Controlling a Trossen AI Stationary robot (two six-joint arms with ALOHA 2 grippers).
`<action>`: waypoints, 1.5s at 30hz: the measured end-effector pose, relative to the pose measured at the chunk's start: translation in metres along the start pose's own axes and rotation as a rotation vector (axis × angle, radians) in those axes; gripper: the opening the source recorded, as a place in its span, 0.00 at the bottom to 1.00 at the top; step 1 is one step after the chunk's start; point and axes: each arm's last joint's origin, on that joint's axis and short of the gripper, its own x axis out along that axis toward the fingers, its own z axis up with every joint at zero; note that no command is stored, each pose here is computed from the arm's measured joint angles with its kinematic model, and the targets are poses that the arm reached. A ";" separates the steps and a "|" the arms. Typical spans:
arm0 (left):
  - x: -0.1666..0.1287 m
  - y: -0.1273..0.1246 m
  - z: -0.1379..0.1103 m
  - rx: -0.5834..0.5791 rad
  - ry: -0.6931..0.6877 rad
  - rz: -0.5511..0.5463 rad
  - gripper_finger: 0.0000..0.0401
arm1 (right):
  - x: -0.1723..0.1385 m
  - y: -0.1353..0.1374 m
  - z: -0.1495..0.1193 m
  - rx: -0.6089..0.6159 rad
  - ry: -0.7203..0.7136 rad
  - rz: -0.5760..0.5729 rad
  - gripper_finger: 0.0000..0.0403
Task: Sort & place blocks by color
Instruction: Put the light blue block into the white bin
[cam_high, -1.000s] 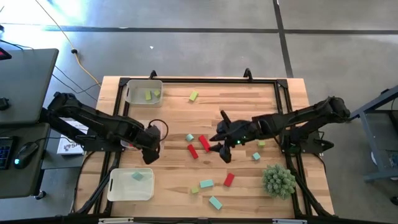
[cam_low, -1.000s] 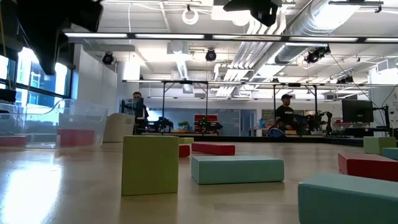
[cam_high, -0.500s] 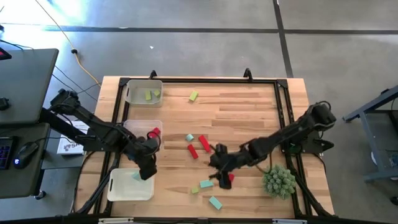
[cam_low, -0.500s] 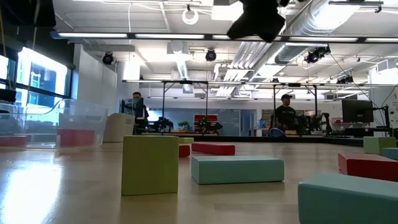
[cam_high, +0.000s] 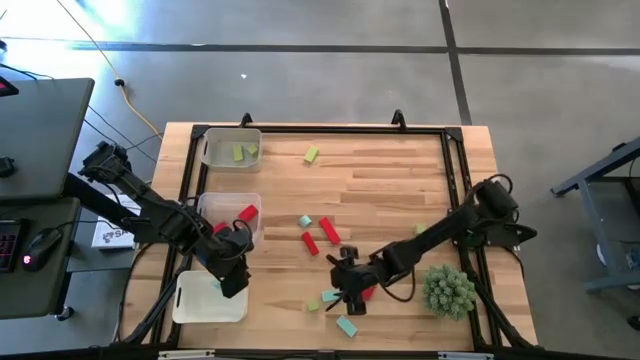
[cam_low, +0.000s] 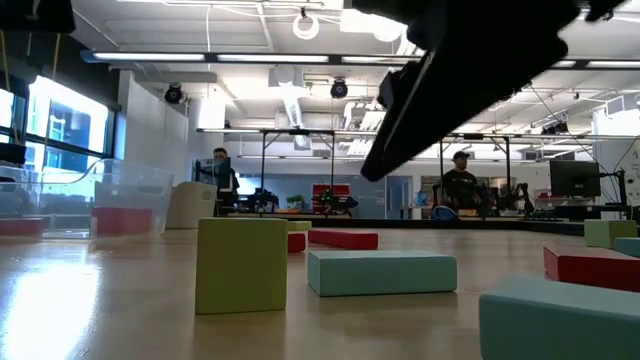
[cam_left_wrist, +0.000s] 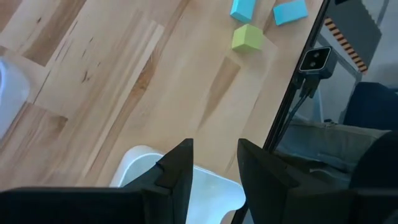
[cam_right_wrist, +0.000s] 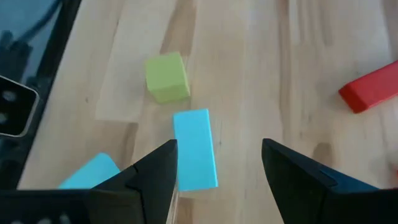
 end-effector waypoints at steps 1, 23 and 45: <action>0.000 0.000 0.000 -0.001 0.000 0.000 0.28 | 0.003 0.001 -0.001 -0.013 0.000 0.000 0.55; 0.000 0.000 0.000 0.003 0.000 0.001 0.28 | 0.033 0.008 -0.018 -0.116 0.052 0.048 0.55; 0.000 0.000 0.000 -0.017 -0.011 0.006 0.28 | 0.044 0.009 -0.026 0.064 0.077 0.021 0.25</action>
